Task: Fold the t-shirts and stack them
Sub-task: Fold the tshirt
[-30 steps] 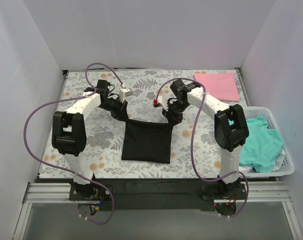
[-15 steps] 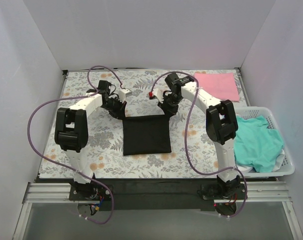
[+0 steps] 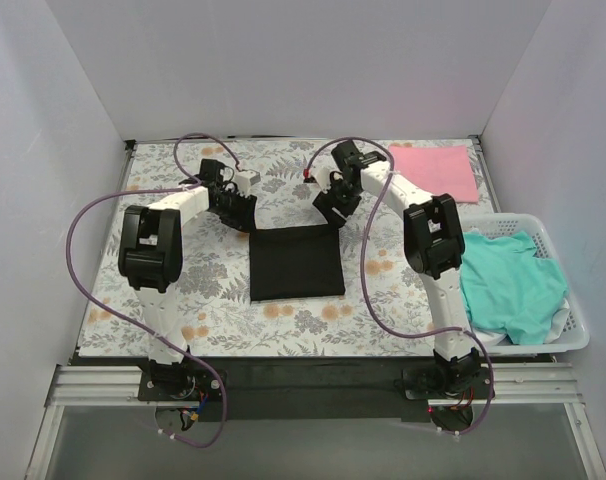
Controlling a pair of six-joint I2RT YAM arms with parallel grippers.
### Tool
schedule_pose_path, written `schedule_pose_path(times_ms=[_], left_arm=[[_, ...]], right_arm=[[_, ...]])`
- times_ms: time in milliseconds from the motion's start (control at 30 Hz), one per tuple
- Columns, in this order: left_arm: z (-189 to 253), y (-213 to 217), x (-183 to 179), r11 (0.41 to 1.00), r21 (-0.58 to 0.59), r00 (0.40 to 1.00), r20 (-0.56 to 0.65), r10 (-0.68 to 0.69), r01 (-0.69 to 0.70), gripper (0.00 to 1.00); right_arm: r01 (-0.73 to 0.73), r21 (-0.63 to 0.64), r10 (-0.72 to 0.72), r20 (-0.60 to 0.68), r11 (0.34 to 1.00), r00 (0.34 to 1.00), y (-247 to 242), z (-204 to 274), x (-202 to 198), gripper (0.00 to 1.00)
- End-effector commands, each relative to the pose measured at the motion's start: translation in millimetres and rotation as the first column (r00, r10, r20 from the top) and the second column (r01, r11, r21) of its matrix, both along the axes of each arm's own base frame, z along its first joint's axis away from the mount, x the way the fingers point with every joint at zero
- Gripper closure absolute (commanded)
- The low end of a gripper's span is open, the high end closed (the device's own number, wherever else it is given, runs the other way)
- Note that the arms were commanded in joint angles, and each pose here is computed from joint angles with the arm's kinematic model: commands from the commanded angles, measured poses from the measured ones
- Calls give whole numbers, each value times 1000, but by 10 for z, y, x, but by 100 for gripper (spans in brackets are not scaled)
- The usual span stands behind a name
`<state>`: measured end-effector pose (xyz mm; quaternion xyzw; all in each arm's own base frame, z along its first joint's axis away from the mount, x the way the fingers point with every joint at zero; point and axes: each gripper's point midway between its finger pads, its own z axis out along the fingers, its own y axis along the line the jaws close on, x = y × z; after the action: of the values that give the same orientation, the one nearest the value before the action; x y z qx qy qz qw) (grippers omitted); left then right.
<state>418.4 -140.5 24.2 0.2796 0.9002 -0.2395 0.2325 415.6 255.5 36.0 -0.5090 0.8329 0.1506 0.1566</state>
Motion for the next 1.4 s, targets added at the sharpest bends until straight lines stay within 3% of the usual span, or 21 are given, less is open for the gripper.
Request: schedule_pose_path(times_ms=[0,33,100,167,267,300,367,433,500,533,600,633,667,833,1033,1167,1367], left_arm=[[243,106,296,993,-25,991,65,120,-119,60],[427,144,327,990,-56,986,92,138,-133,59],[658,137,303,982,-122,980,118,161,-146,55],[1003,111,127,975,-186,970,187,157,-123,32],[1426,-84,-315,942,-324,975,164,147,-88,24],[1356,-202,-601,913,-391,989,44,142,-114,21],[1419,-420,-938,882,-457,993,-51,103,-114,20],[1478,-655,-1378,811,-562,974,-225,38,-162,19],[1408,-781,-1744,772,-599,936,-352,-16,-212,19],[1473,-943,-1856,749,-626,922,-384,-54,-217,18],[1396,-1053,-2054,739,-628,898,-434,-73,-244,18],[1431,-1160,-2071,729,-651,914,-396,-88,-212,18],[1412,-1190,-2090,723,-645,900,-430,-76,-247,18],[1038,-1230,-2083,728,-594,868,-497,4,-344,18],[694,-1205,-1992,733,-543,844,-531,79,-410,16],[274,-1131,-1931,754,-459,785,-608,119,-470,16],[-122,-884,-1972,757,-321,664,-723,192,-569,16]], right_arm=[[98,93,-109,114,991,987,-53,445,407,22],[102,120,-118,135,987,984,-57,631,406,10],[116,160,-136,116,980,984,-61,779,303,8],[115,214,-139,103,970,985,-83,1020,97,2],[94,358,-111,27,929,993,37,1366,-284,2],[120,418,-85,-101,901,991,123,1315,-559,2],[159,494,-69,-194,855,978,229,1449,-798,2],[258,527,-39,-390,810,920,361,1452,-1178,2],[273,582,16,-442,766,897,509,1520,-1332,2],[353,544,3,-547,761,837,551,1431,-1579,2],[345,597,46,-541,725,840,672,1474,-1692,2],[350,583,60,-568,733,821,707,1405,-1892,2],[395,554,48,-622,733,782,738,1389,-1993,2],[452,543,36,-667,708,744,824,1136,-2171,2],[520,442,-57,-720,731,692,777,634,-2160,2],[553,380,-127,-730,741,671,629,244,-2090,2],[628,236,-236,-784,742,574,333,-273,-2184,2]])
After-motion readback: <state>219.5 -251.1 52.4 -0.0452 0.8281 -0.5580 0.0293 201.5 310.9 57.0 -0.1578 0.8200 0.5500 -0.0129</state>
